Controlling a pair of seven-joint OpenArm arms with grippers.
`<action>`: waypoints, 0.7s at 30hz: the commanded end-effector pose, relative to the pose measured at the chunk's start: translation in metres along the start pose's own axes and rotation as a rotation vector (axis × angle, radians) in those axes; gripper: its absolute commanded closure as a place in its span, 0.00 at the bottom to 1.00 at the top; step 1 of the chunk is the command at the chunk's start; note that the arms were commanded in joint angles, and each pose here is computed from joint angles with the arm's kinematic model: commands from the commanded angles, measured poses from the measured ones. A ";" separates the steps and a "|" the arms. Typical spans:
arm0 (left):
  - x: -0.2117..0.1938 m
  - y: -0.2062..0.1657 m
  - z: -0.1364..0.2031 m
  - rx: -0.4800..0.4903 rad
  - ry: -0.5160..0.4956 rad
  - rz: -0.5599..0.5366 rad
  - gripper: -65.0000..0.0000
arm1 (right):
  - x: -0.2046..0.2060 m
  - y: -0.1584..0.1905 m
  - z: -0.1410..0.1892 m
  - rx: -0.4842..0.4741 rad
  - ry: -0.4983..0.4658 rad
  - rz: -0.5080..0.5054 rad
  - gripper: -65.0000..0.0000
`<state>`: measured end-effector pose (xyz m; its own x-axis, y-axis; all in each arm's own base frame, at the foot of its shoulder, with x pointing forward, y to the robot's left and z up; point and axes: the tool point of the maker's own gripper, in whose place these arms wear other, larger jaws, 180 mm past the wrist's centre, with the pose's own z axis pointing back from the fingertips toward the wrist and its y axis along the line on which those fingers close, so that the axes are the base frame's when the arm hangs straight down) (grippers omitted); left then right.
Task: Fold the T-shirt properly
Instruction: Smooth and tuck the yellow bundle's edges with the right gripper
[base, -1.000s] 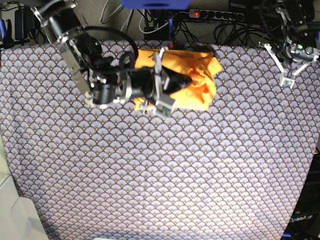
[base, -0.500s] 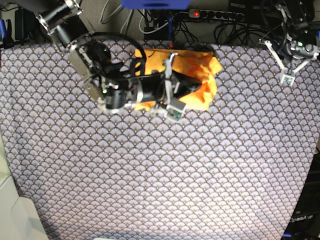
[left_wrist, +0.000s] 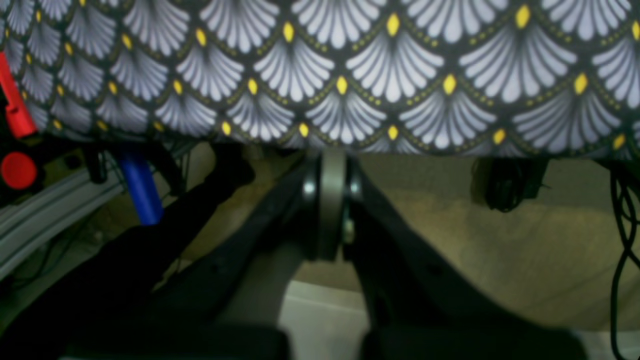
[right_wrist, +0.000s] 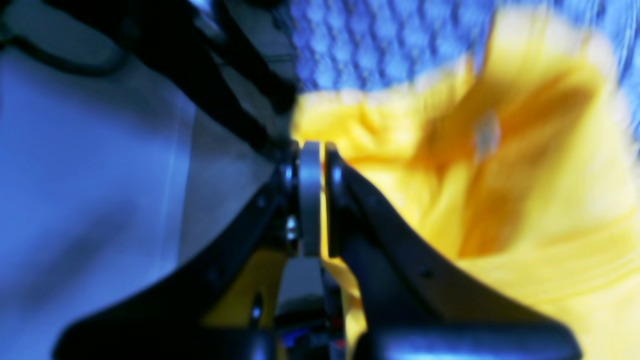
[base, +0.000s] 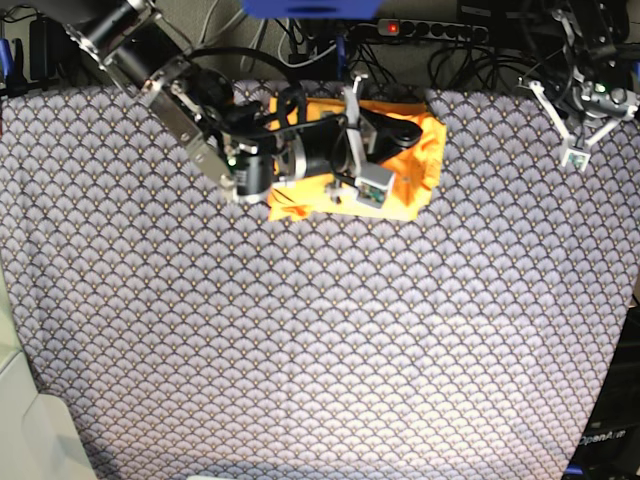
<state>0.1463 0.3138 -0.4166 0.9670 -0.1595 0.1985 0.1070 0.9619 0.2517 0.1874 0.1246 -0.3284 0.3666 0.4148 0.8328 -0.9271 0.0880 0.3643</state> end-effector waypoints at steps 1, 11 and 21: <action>0.004 0.009 0.005 0.026 -0.015 -0.010 1.00 | 0.022 0.004 0.005 0.009 -0.046 0.049 1.00; 0.002 0.009 0.005 0.026 -0.009 -0.010 1.00 | 0.008 -0.052 0.009 -0.110 -0.019 -0.031 1.00; 0.001 0.008 0.005 0.024 -0.006 -0.010 1.00 | 0.006 -0.077 0.007 -0.137 -0.033 -0.081 1.00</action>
<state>0.1431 0.3140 -0.4176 0.9692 -0.1582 0.1885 0.1081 0.9618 0.2515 0.2536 0.1051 -0.3678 0.4644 0.4191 0.7801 -0.8844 0.2662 0.3835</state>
